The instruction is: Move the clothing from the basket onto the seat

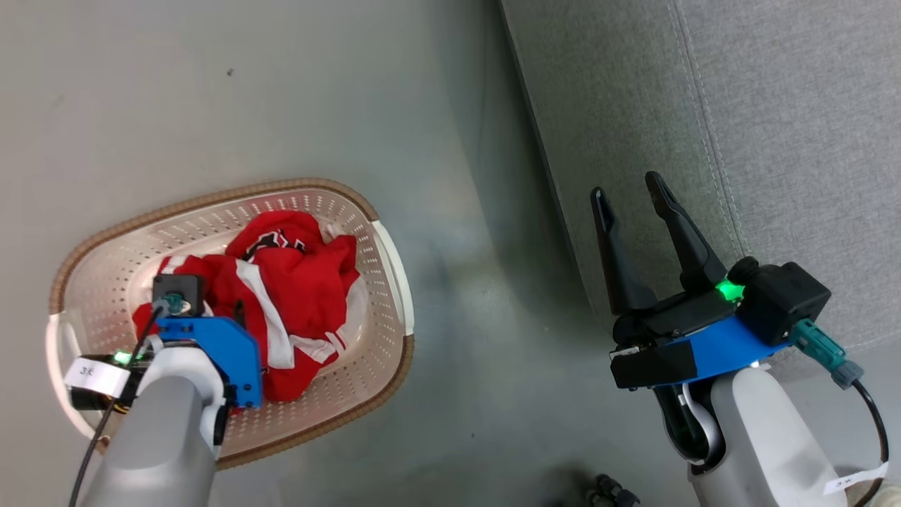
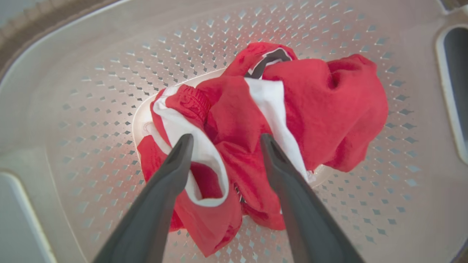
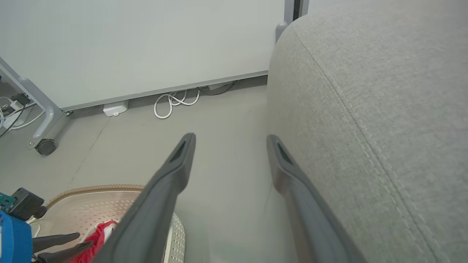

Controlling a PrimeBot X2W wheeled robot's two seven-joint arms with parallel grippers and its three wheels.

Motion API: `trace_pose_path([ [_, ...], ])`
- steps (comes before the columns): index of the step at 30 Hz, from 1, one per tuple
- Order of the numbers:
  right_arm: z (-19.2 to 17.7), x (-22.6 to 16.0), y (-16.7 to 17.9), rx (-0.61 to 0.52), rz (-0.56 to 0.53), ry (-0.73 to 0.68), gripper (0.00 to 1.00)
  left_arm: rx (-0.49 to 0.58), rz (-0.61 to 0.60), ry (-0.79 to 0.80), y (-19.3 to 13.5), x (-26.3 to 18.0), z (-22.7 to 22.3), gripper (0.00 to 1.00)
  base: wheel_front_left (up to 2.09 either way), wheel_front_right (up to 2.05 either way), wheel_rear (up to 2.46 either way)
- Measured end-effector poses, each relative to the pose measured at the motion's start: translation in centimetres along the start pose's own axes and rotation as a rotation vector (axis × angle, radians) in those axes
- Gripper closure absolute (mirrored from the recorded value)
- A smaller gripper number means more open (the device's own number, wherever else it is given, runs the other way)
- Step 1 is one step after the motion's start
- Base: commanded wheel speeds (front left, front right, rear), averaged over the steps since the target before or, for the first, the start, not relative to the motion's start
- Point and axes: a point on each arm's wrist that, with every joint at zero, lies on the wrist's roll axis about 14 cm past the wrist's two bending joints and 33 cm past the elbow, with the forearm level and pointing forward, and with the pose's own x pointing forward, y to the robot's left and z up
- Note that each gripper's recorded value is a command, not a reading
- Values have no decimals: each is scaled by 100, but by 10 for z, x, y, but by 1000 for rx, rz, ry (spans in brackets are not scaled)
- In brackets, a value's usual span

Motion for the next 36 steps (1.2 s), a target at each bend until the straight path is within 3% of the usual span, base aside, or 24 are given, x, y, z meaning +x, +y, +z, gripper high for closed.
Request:
trace_pose_path([
  [8, -18, 5, -6, 14, -14, 43, 0, 29, 61, 75, 20, 25, -15, 0, 0, 0, 0],
  [13, -24, 8, -7, 24, -17, 55, 0, -19, 43, 165, 16, 31, -37, 0, 0, 0, 0],
  [14, -25, 8, -9, 29, -22, 59, 0, -20, 29, 184, 12, 33, -41, 28, 0, 0, 0],
  [15, -25, 8, -9, 30, -23, 59, 0, -19, 18, 192, 10, 34, -42, 68, 0, 0, 0],
  [16, -26, 8, -10, 30, -25, 60, 0, -22, 8, 201, 8, 34, -42, 100, 0, 0, 0],
  [36, -1, 9, -1, 16, 2, 1, 0, -73, -19, 125, -8, 11, -19, 100, 0, 0, 0],
])
